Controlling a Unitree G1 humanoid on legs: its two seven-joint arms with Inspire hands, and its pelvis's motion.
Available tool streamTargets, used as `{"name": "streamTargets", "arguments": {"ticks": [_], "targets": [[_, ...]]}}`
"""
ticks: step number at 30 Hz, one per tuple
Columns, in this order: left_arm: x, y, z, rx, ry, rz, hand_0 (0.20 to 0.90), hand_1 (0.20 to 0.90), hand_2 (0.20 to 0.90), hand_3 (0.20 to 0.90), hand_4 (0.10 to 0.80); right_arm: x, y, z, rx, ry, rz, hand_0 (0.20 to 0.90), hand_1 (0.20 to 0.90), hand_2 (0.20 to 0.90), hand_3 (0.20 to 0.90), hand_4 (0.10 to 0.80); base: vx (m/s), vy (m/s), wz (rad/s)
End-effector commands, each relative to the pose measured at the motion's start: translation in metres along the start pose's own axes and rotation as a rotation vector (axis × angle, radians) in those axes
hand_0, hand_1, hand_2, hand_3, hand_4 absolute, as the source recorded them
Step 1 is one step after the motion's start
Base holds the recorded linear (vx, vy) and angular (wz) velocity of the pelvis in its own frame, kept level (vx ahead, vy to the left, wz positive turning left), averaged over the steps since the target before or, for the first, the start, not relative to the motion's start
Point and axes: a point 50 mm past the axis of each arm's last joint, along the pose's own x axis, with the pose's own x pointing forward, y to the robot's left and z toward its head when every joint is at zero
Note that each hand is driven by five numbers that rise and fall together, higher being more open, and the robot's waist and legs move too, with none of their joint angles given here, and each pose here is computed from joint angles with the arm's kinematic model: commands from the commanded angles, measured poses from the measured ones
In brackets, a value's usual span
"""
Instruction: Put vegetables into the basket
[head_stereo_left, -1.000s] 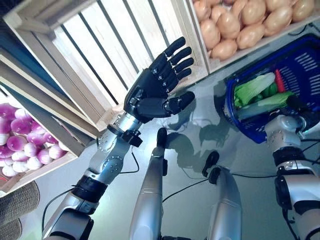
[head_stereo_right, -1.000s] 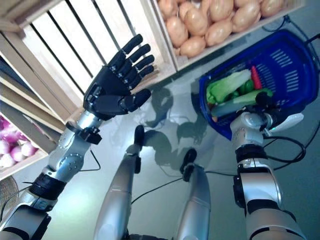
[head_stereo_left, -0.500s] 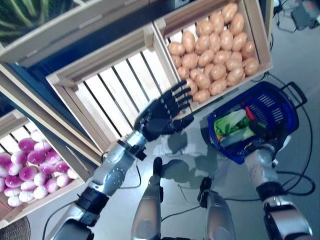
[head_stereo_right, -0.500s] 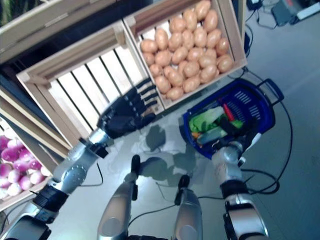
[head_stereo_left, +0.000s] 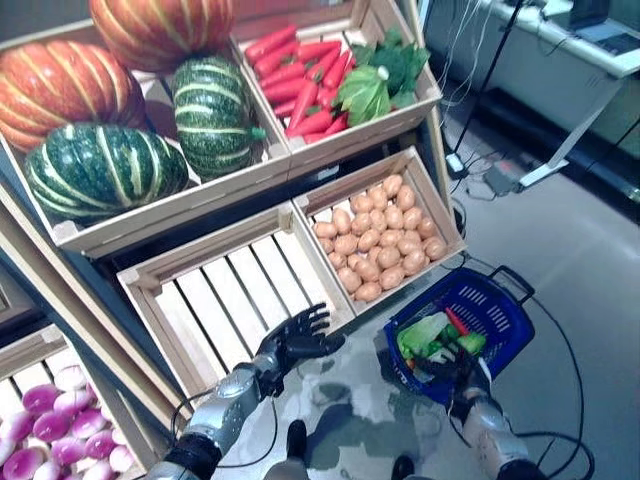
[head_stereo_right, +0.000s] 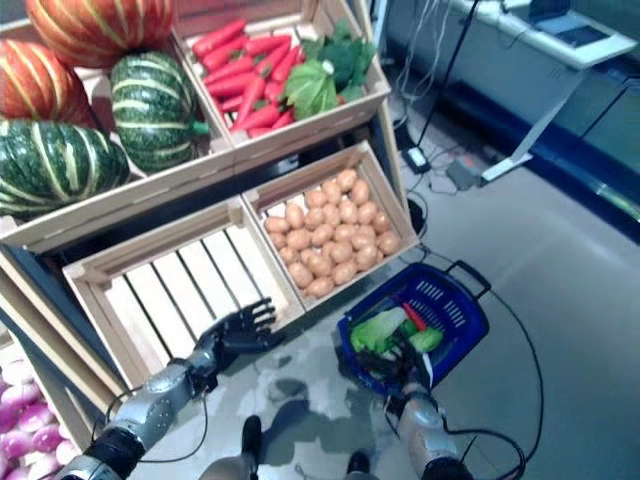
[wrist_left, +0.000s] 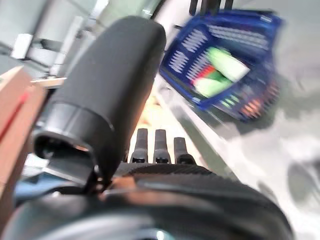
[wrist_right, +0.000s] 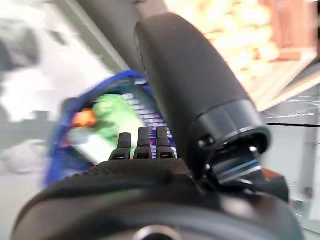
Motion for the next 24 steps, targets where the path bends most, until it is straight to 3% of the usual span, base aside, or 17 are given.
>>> {"name": "streamTargets", "arguments": {"ticks": [1,3,7,16,24], "targets": [[0.009,0.000,0.006,0.101,-0.106,0.117,0.900,0.900,0.900,0.900,0.800,-0.004,-0.019,-0.024,-0.094,0.110,0.046,0.900,0.900,0.900,0.900,0.800,0.036,0.027,-0.20],[0.007,0.013,-0.008,0.154,-0.079,0.204,0.900,0.900,0.900,0.900,0.800,-0.010,-0.025,-0.053,-0.145,0.244,0.060,0.900,0.900,0.900,0.900,0.800,0.044,0.025,-0.15],[-0.003,0.026,-0.057,0.174,0.201,0.268,0.900,0.900,0.900,0.900,0.800,-0.021,-0.036,-0.085,-0.127,0.410,0.010,0.900,0.900,0.900,0.900,0.800,0.055,0.008,-0.08],[-0.036,0.031,-0.121,0.088,0.548,0.237,0.900,0.900,0.900,0.900,0.800,-0.020,-0.035,-0.085,-0.122,0.433,-0.001,0.900,0.900,0.900,0.900,0.800,0.021,0.016,-0.05],[-0.044,0.026,-0.134,0.078,0.586,0.192,0.900,0.900,0.900,0.900,0.800,-0.019,-0.031,-0.084,-0.143,0.433,0.019,0.900,0.900,0.900,0.900,0.800,0.030,0.000,0.00]]}}
